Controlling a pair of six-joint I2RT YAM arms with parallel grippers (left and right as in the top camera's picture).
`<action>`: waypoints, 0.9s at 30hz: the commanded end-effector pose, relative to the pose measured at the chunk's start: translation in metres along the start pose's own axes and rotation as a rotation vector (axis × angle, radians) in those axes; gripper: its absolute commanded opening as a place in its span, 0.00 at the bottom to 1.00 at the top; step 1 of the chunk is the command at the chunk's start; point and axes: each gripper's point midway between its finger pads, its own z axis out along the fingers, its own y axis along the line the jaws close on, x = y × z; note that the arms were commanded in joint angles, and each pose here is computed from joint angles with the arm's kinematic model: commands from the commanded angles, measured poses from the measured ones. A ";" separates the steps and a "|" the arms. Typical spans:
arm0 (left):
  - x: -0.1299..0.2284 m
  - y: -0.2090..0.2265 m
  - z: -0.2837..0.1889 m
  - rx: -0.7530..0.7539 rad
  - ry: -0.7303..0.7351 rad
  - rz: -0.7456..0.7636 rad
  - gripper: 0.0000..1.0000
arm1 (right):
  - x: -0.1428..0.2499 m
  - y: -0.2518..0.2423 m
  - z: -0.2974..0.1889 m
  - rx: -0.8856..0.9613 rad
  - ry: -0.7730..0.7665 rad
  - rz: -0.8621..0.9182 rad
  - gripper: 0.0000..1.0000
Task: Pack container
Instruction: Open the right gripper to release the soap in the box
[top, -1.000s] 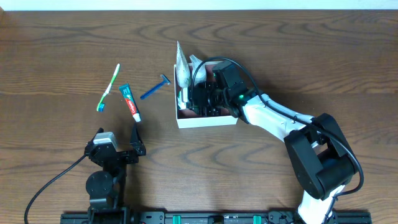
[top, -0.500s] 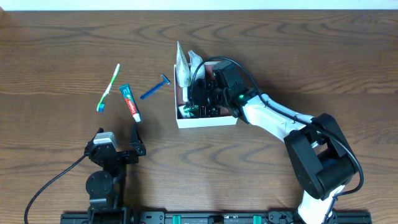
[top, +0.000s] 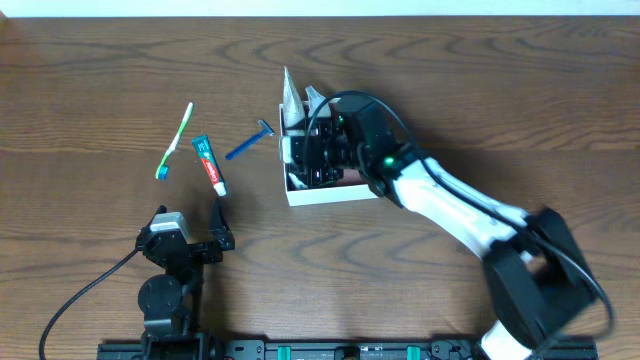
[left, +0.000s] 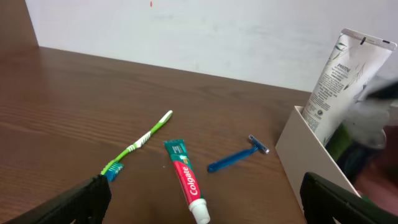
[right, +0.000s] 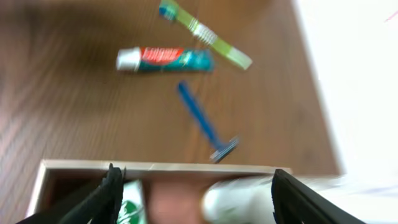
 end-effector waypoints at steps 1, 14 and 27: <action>0.016 0.005 0.001 -0.019 0.048 0.013 0.98 | -0.057 -0.020 -0.033 0.073 -0.099 -0.039 0.75; 0.016 0.005 0.001 -0.019 0.048 0.013 0.98 | -0.071 -0.072 -0.136 0.493 0.067 0.440 0.99; 0.016 0.005 0.001 -0.019 0.048 0.013 0.98 | 0.044 -0.027 -0.171 0.620 0.519 0.894 0.99</action>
